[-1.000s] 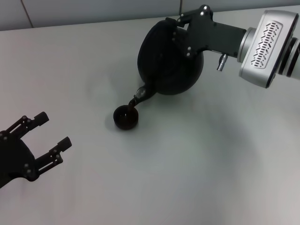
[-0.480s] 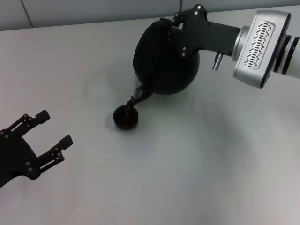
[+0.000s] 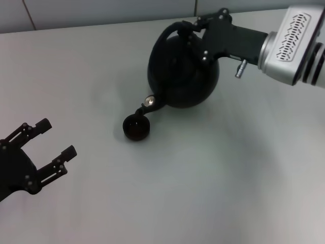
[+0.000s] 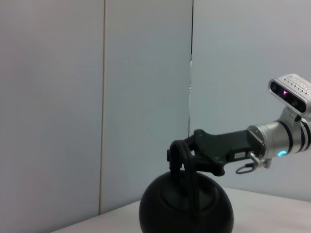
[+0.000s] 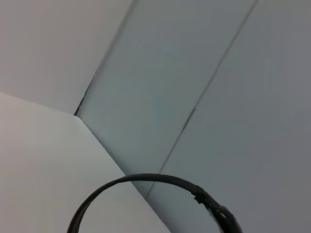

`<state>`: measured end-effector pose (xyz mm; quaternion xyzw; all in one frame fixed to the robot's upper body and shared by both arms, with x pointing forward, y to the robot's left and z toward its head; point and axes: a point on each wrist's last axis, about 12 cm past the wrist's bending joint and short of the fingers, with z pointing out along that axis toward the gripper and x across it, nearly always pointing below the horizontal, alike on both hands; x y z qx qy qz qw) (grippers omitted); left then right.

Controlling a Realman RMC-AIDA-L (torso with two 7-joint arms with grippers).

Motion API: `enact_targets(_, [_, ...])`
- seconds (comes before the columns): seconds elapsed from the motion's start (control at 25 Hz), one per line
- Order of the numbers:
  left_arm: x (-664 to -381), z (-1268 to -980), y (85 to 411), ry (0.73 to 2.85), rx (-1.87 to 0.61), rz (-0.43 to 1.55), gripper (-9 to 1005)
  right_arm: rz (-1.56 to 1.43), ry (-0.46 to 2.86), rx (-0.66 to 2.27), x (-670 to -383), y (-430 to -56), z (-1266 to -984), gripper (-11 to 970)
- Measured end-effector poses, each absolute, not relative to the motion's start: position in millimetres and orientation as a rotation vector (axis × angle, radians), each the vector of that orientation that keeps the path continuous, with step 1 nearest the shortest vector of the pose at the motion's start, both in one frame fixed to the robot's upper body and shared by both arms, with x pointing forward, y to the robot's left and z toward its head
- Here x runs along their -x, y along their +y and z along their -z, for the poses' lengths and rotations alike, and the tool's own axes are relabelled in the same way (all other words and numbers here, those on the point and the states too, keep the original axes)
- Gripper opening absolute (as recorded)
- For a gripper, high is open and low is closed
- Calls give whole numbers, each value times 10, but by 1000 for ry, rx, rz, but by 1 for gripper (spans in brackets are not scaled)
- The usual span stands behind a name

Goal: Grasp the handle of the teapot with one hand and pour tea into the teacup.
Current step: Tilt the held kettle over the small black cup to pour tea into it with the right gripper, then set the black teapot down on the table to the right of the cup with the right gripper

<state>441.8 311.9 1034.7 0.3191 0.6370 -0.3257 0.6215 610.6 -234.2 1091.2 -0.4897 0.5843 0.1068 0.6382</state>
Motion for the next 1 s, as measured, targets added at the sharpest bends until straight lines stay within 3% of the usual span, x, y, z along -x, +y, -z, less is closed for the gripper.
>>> enact_targets(0.2, [-4415,-10354,3128,1460,-734,747,797,-290,1400,1034,-6046,-2427,-10851,86])
enact_targets(0.6, [-4413,-10372,3131,1448,-738,752,797,-461,1532,577,-5864,-2756,-10761,86])
enact_targets(1.0, [-4404,-10381,3133,1439,-737,755,797,-584,1623,429,-5731,-2772,-10594,87])
